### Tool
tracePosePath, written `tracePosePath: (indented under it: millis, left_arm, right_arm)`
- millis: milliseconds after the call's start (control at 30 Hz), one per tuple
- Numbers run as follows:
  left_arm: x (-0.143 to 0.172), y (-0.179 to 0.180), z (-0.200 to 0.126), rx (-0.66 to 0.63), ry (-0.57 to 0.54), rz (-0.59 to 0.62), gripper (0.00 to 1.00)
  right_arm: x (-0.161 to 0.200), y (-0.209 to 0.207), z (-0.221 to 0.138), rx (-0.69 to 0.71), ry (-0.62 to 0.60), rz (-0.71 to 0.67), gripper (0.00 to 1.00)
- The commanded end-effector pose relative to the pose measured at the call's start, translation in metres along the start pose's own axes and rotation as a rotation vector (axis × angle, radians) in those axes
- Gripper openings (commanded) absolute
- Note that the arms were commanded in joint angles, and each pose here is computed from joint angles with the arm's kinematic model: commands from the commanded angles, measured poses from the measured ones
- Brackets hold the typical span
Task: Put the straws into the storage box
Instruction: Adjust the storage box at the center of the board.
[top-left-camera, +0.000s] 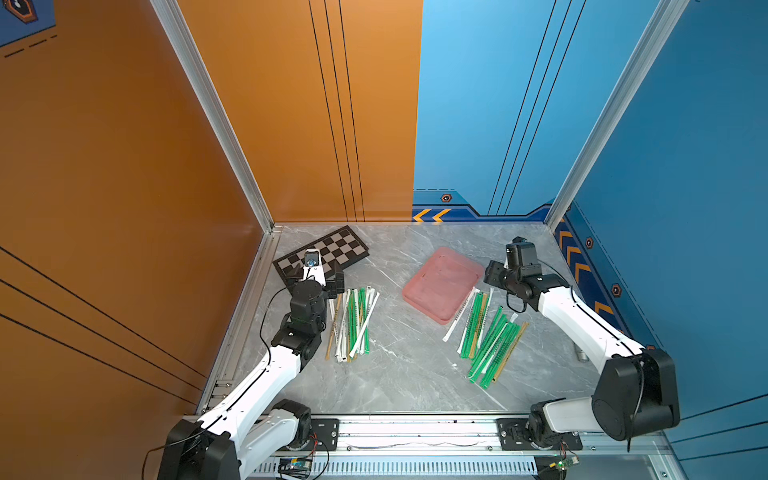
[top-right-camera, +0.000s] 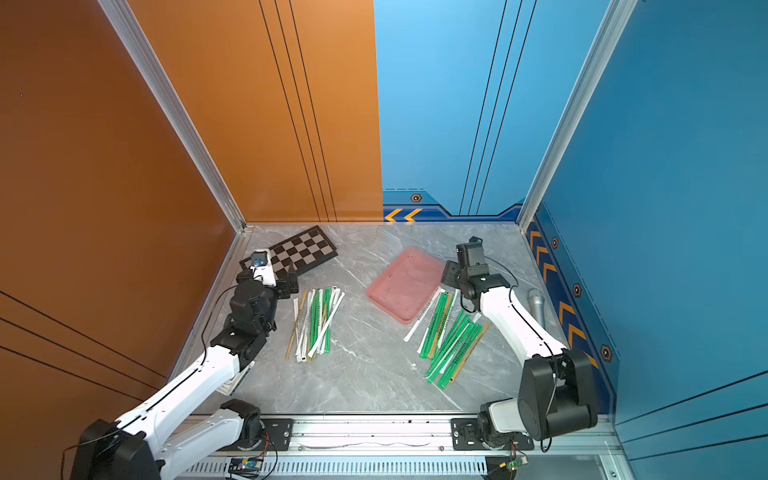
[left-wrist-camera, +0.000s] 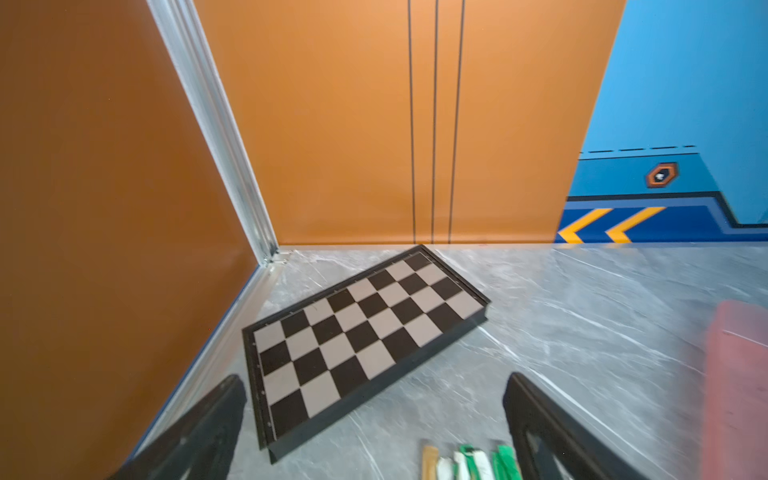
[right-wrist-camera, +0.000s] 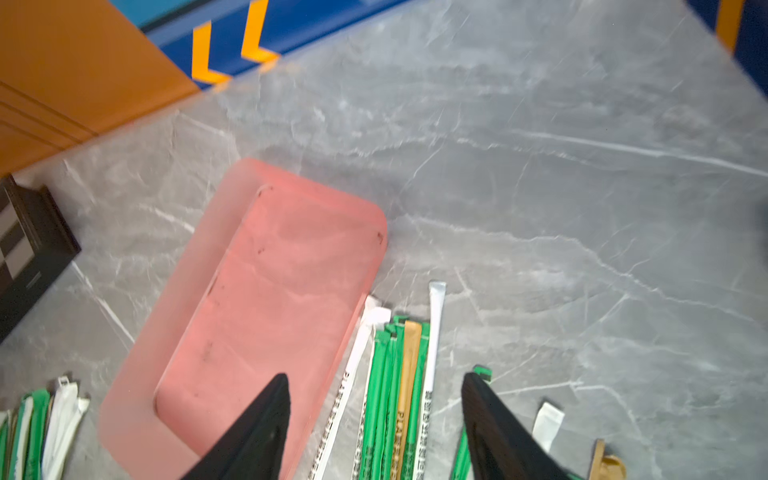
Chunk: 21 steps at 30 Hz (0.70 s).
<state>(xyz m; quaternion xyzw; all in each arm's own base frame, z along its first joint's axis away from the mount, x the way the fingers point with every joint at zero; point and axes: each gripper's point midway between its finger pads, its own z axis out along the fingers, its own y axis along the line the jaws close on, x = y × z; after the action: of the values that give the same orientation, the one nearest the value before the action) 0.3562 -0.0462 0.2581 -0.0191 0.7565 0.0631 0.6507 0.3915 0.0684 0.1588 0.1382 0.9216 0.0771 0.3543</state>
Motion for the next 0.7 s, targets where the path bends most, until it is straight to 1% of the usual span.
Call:
tracePosePath:
  millis: [0, 167, 233, 333, 400, 500, 667]
  left_arm:
    - [0.026, -0.034, -0.011, 0.121, 0.163, 0.051, 0.99]
    - [0.031, -0.080, -0.024, 0.252, 0.207, 0.069, 0.99]
    - [0.039, -0.095, -0.029, 0.298, 0.247, 0.048, 0.99]
    - [0.057, -0.107, -0.035, 0.328, 0.316, 0.010, 0.99]
    - [0.069, -0.109, -0.037, 0.327, 0.352, -0.009, 0.99]
    - [0.081, -0.105, -0.039, 0.298, 0.389, -0.039, 0.99]
    - [0.089, -0.088, -0.040, 0.224, 0.417, -0.048, 0.99]
  right_arm:
    - [0.033, 0.009, 0.006, 0.030, 0.150, 0.009, 0.63]
    - [0.050, 0.025, 0.020, 0.039, 0.209, -0.020, 0.52]
    - [0.056, 0.028, 0.026, 0.050, 0.233, -0.037, 0.49]
    - [0.065, 0.028, 0.035, 0.072, 0.279, -0.052, 0.44]
    - [0.069, 0.031, 0.041, 0.068, 0.300, -0.060, 0.41]
    - [0.074, 0.037, 0.047, 0.070, 0.318, -0.087, 0.41]
    - [0.086, 0.044, 0.062, 0.078, 0.360, -0.106, 0.40]
